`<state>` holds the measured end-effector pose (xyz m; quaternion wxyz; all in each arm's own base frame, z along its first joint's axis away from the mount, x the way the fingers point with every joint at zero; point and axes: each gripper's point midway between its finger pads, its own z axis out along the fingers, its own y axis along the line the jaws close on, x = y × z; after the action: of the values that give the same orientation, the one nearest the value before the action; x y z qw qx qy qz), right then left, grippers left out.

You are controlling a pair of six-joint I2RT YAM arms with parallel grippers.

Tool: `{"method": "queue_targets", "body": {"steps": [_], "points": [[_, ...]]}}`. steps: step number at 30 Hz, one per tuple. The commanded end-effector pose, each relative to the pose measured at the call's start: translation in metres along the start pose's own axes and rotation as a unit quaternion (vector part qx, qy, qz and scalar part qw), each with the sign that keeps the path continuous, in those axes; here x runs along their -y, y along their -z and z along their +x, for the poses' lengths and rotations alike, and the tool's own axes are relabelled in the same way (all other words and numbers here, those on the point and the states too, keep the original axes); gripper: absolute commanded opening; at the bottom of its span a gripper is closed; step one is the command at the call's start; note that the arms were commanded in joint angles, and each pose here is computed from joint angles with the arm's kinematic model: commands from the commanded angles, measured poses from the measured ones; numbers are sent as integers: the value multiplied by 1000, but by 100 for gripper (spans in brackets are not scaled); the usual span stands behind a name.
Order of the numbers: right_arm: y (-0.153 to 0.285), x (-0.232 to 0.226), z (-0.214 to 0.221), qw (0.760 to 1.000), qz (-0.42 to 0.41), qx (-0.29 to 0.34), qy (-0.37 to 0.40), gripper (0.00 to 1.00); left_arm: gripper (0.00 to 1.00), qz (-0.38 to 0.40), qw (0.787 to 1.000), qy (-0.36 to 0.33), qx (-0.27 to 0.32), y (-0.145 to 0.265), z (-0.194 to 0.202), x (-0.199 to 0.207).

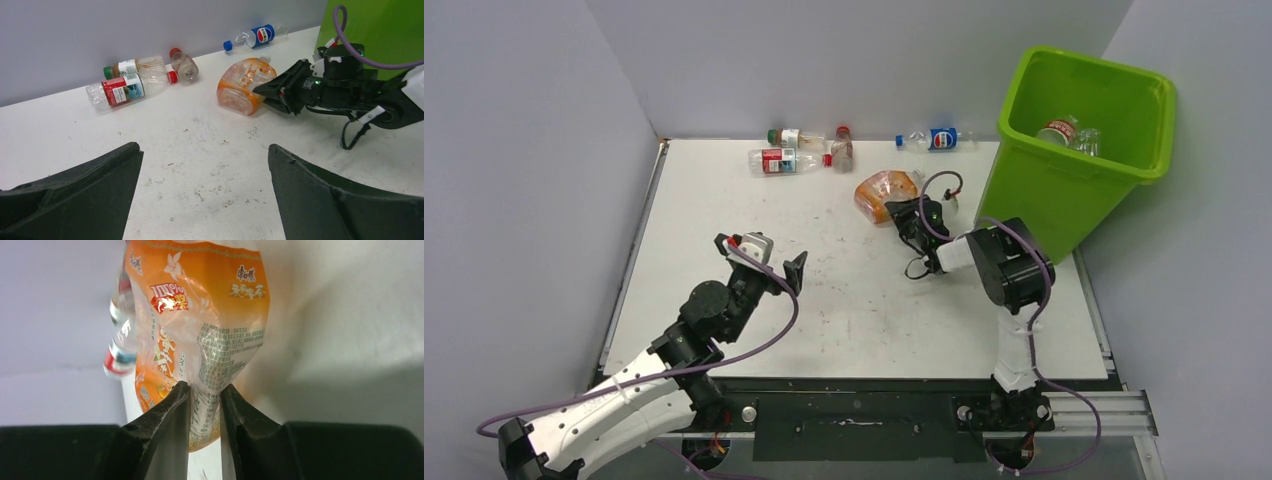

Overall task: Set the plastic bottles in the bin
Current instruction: Pick up the plastic bottle at the center of the board.

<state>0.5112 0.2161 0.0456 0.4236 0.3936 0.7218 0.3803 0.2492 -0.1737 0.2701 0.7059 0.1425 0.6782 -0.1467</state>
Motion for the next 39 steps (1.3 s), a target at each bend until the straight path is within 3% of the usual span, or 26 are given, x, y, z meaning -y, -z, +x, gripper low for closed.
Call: {"method": "queue_targets", "body": {"steps": [1,6,10,16,22,26,34,39], "points": [[58,-18,30,992,-40,-65,102,5,96,-8,999,11,45,4,-36,-5],[121,-39,43,972,-90,-107,190,5,96,-5,998,24,64,8,-42,-7],[183,-62,55,931,-158,-118,306,5,96,19,997,35,64,10,-48,1],[273,-98,52,867,-282,-91,400,5,96,165,984,56,34,14,-59,48],[337,-114,46,823,-380,-76,415,5,96,340,933,111,38,37,-72,101],[367,-120,52,794,-432,-90,418,5,96,404,904,137,28,45,-73,119],[409,-137,60,749,-514,-111,403,5,96,484,859,168,10,55,-72,138],[419,-144,64,733,-542,-125,391,5,96,499,849,173,-11,53,-63,144]]}}
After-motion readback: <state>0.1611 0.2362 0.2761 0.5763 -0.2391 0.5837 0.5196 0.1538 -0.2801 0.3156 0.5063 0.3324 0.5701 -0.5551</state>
